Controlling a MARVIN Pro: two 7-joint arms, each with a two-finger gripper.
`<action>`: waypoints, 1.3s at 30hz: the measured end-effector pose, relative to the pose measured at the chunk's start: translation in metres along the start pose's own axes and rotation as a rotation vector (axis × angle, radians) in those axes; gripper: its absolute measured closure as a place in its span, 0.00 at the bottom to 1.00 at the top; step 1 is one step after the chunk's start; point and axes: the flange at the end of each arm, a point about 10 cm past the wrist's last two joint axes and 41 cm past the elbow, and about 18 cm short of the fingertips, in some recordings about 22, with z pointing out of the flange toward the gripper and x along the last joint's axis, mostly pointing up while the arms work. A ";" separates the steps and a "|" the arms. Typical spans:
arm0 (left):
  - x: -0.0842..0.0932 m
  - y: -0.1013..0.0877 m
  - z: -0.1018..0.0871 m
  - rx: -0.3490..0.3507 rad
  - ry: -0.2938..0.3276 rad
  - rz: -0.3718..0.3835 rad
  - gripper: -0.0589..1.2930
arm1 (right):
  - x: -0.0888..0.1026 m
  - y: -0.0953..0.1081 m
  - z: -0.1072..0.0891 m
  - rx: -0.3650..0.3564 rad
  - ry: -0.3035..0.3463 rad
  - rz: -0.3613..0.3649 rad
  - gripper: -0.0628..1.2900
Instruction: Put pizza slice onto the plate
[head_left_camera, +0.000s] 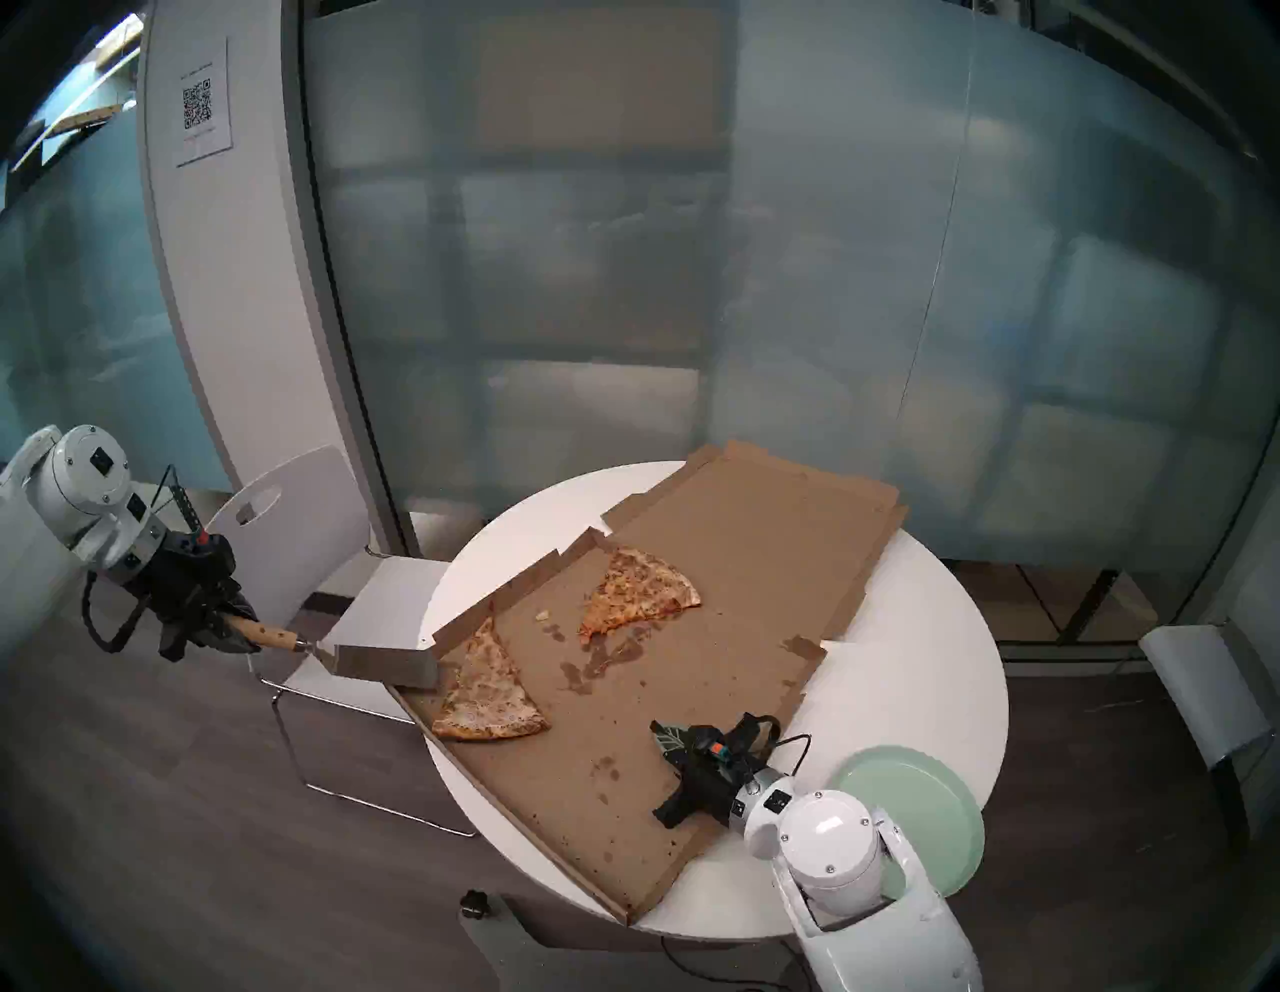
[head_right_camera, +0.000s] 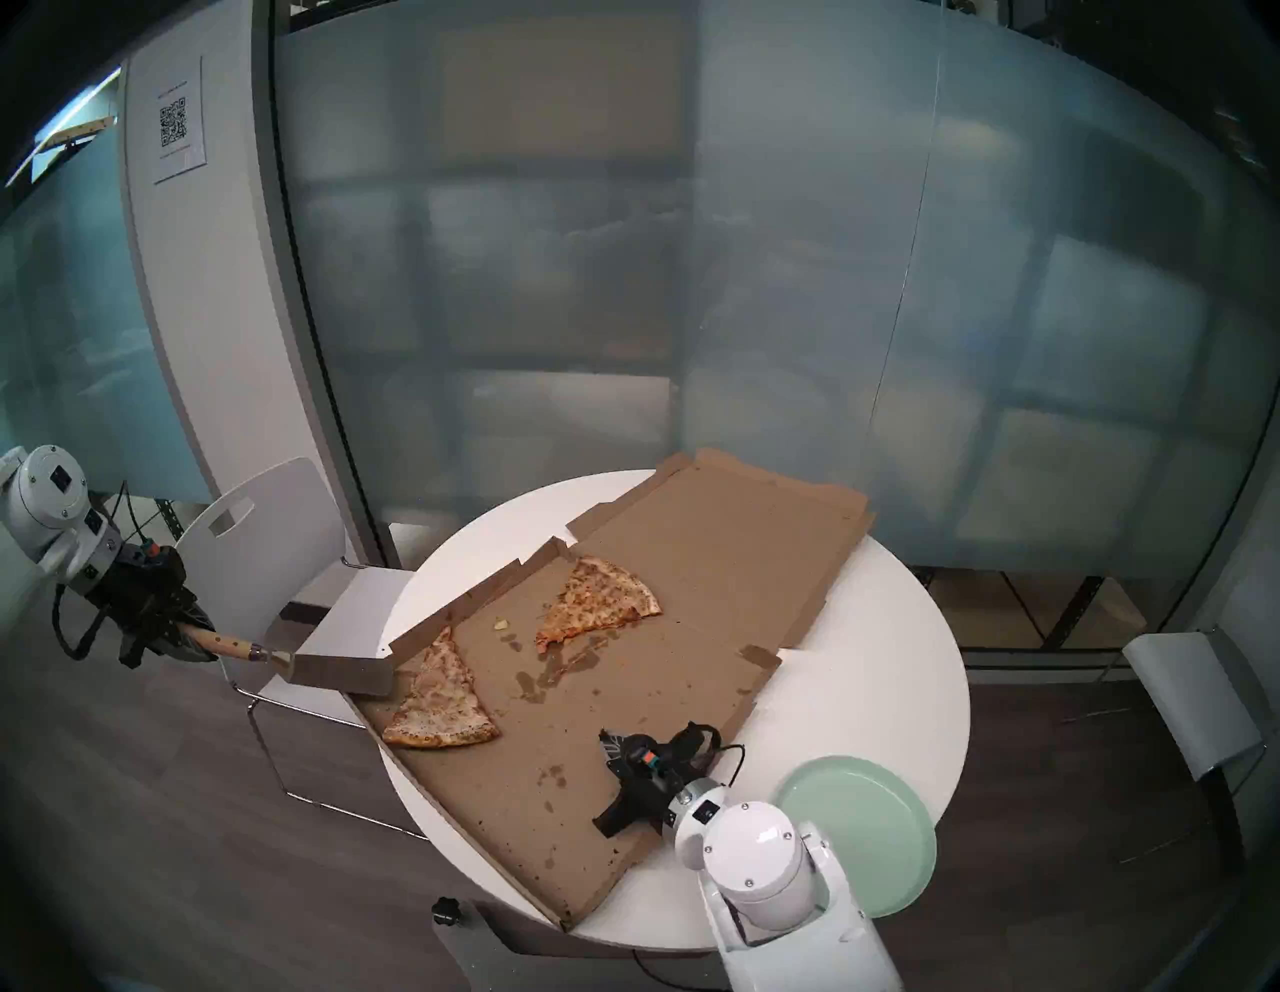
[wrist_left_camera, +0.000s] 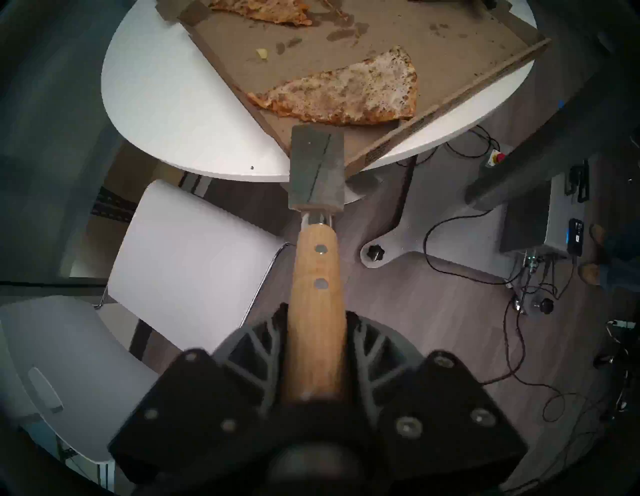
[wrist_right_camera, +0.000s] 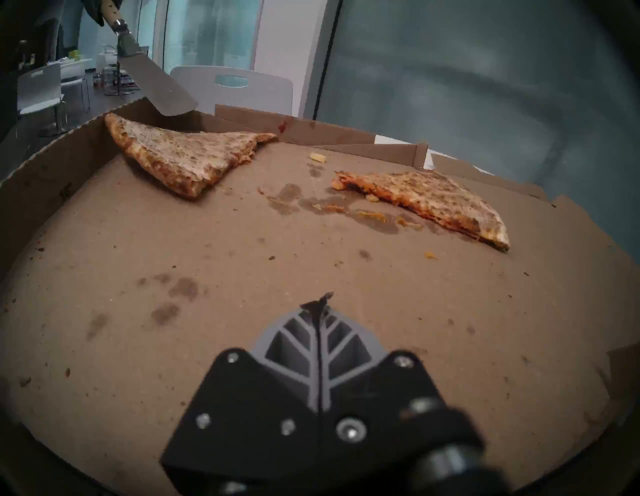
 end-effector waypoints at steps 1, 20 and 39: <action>0.001 -0.001 0.000 0.000 -0.005 0.005 0.72 | 0.000 0.000 0.000 0.000 -0.001 0.001 0.97; 0.031 -0.018 0.015 0.029 -0.063 0.085 0.72 | -0.004 0.006 0.000 -0.014 0.000 0.025 0.97; 0.042 -0.041 0.040 0.017 -0.130 0.104 0.72 | -0.005 0.013 -0.001 -0.030 0.008 0.043 0.97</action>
